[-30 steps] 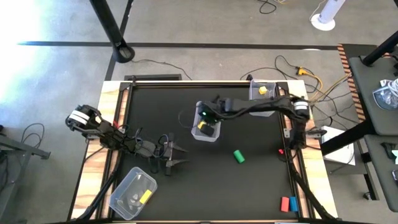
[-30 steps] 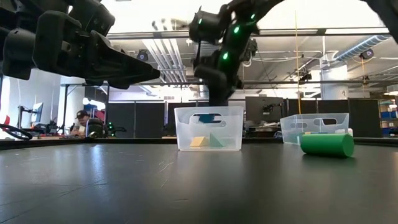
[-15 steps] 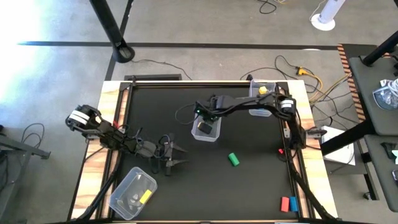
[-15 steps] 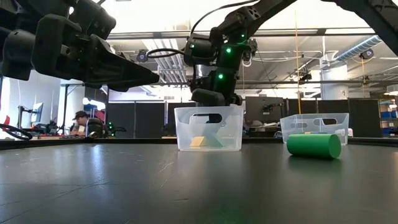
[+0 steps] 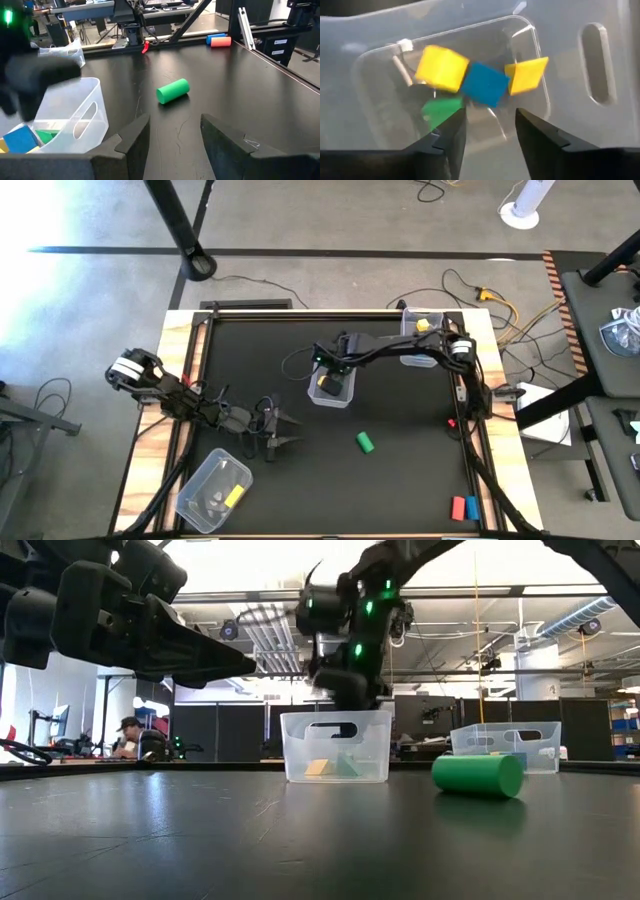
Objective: Sort blocks by size
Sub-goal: Put the green cylindrical block into the bottom transparent bin
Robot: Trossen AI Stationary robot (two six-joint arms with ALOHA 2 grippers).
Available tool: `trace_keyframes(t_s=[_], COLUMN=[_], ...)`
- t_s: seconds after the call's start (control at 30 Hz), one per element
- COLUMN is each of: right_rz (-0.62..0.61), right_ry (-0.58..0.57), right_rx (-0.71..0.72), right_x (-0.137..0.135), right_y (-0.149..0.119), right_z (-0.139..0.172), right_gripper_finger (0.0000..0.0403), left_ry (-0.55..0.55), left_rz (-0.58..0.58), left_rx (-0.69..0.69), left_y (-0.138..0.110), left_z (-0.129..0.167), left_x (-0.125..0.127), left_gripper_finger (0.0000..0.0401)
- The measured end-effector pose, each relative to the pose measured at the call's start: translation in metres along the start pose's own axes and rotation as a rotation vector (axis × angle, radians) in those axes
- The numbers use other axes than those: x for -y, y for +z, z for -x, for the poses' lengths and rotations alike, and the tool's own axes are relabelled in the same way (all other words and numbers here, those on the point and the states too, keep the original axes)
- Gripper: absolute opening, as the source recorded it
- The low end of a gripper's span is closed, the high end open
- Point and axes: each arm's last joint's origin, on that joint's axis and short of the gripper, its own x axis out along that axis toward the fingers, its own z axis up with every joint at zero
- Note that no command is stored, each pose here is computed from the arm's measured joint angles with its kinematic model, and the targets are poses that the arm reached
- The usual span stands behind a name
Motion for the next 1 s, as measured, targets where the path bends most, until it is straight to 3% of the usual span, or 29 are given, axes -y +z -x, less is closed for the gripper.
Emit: trace_keyframes(t_s=[0.13, 0.33, 0.47, 0.63, 0.77, 0.9, 1.0], right_rz=[0.029, -0.020, -0.086, -0.267, -0.383, -0.427, -0.436], right_ry=[0.024, 0.120, 0.176, 0.132, 0.024, -0.117, -0.138], right_rx=[0.035, 0.083, 0.054, -0.038, -0.048, -0.107, -0.110], right_x=[-0.026, -0.098, -0.152, -0.196, -0.204, -0.193, -0.187], right_y=[-0.007, -0.050, -0.090, -0.134, -0.158, -0.178, -0.183], right_z=[0.042, 0.097, 0.105, 0.091, 0.082, 0.069, 0.060], right_gripper_finger=[0.0178, 0.0190, 0.0204, 0.0240, 0.0263, 0.0277, 0.0286], left_ry=[0.000, 0.000, 0.000, 0.000, 0.000, -0.001, 0.000], left_rz=[0.000, -0.001, 0.000, 0.005, 0.017, 0.043, 0.048], left_rx=[-0.001, -0.001, 0.002, 0.012, 0.027, 0.031, 0.021], left_y=[0.000, 0.000, 0.000, 0.001, 0.006, 0.007, 0.006], left_z=[0.000, 0.000, 0.000, 0.000, -0.003, -0.004, -0.004], left_x=[0.000, 0.000, 0.000, 0.000, 0.001, 0.001, 0.001], left_gripper_finger=[0.0162, 0.0162, 0.0162, 0.0162, 0.0162, 0.0162, 0.0162])
